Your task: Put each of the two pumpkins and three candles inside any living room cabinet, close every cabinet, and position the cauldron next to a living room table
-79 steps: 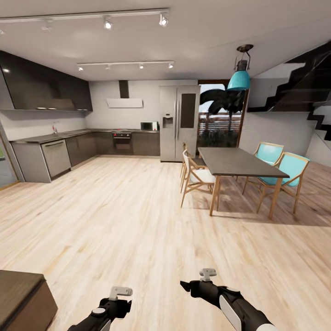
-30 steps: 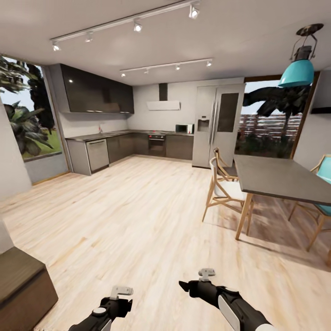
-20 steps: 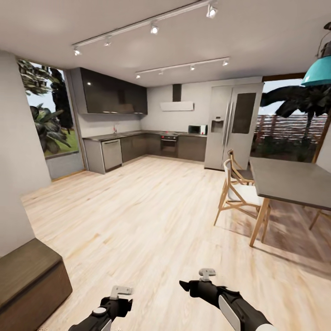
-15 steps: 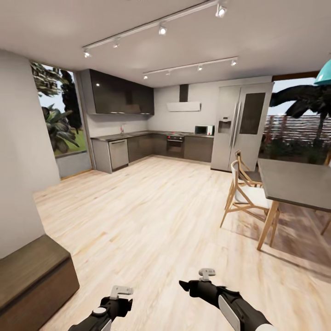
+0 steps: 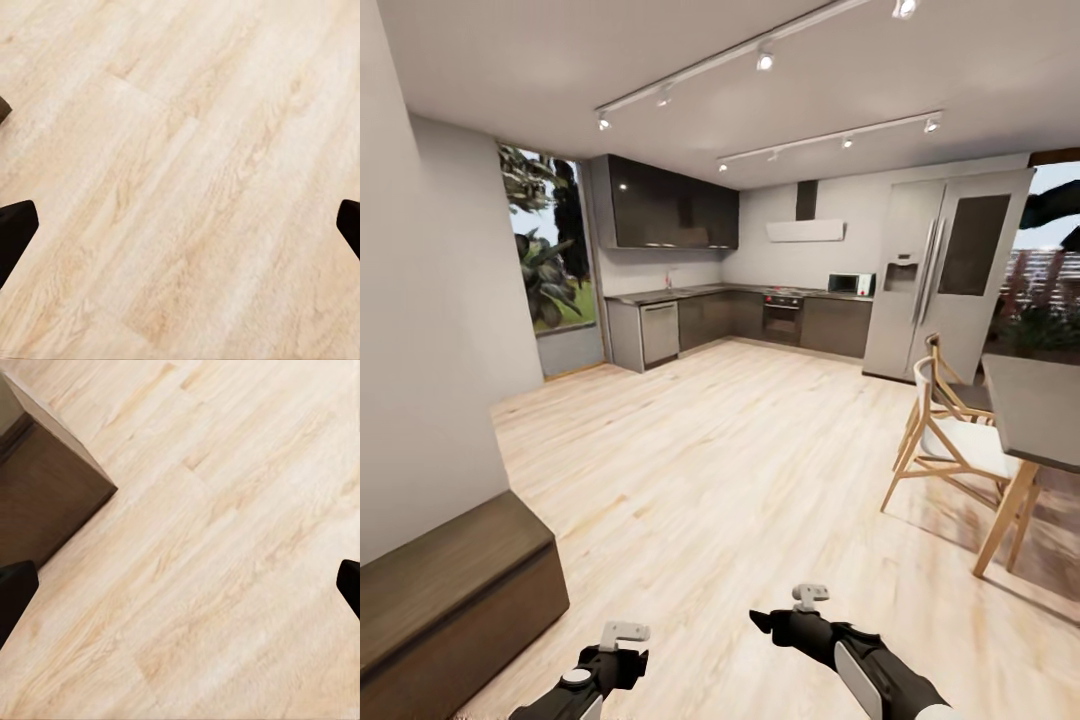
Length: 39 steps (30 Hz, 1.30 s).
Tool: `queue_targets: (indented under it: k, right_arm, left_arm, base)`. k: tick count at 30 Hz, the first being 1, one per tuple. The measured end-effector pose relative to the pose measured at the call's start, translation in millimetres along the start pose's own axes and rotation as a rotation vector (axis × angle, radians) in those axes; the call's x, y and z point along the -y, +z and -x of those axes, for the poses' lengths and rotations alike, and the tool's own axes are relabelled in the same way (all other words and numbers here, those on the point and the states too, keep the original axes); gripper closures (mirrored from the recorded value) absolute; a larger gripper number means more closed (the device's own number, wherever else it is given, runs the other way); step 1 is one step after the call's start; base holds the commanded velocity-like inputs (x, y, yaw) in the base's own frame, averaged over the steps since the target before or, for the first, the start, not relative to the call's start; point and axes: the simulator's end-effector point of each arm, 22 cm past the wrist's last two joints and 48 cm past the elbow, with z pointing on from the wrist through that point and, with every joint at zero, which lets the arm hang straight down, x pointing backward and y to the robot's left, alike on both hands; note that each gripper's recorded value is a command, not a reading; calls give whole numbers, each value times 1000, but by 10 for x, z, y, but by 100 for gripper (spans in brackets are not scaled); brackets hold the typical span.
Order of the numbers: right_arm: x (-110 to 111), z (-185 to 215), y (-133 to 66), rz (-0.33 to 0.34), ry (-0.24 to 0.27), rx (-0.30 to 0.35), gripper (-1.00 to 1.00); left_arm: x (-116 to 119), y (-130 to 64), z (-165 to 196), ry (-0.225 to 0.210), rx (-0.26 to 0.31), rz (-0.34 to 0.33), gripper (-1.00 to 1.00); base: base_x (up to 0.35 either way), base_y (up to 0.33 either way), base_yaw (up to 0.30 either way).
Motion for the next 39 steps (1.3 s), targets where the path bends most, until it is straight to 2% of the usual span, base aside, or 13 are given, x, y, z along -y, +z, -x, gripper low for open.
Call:
queue_targets:
  k: [14,39]
  right_arm:
    - [23,-34,27,-6,9,-2,-100]
    - [59,-141,85,-9,28,-19,-100]
  left_arm:
    - [15,23,-55,-1,-12,-3,-100]
    - [22,72,-184,-3,-38,-4,-100]
  base:
    - [62,-78,245]
    - [1,-4,205]
